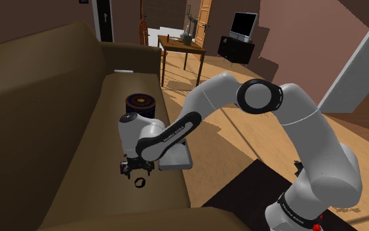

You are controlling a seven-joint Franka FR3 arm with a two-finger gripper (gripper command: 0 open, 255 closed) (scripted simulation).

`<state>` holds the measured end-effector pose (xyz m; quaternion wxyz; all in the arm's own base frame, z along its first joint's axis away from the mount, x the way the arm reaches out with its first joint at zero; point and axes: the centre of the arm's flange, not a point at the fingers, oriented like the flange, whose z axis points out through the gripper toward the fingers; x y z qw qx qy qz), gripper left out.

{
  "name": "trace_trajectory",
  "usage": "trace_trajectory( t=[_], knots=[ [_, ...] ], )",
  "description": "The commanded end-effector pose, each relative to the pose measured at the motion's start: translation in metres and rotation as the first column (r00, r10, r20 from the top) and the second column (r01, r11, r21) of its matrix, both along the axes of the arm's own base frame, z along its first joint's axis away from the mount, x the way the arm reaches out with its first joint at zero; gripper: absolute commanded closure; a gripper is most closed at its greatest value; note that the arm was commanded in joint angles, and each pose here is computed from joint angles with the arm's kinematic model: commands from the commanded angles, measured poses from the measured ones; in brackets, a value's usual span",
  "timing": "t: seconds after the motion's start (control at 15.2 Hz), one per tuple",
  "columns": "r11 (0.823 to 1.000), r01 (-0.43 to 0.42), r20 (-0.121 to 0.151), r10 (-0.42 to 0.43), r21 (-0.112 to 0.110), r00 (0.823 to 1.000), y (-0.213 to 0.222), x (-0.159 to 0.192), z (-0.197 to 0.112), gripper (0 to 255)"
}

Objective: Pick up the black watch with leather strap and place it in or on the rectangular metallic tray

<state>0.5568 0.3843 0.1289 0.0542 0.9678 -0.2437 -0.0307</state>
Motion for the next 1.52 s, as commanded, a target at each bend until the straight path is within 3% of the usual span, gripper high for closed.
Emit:
trace_trajectory(
  t=[0.0, 0.13, 0.66, 0.73, 1.45],
  knots=[
    [1.000, -0.007, 0.002, 0.007, -0.001, 1.000, -0.001, -0.002, -0.012, 0],
    [1.000, -0.007, 0.002, 0.007, -0.001, 1.000, -0.002, -0.003, -0.025, 0],
    [1.000, -0.007, 0.002, 0.007, -0.001, 1.000, -0.002, -0.003, -0.025, 0],
    [1.000, -0.007, 0.002, 0.007, -0.001, 1.000, -0.002, -0.003, -0.025, 255],
    [1.000, -0.007, 0.002, 0.007, -0.001, 1.000, -0.002, -0.003, -0.015, 255]
  ],
)
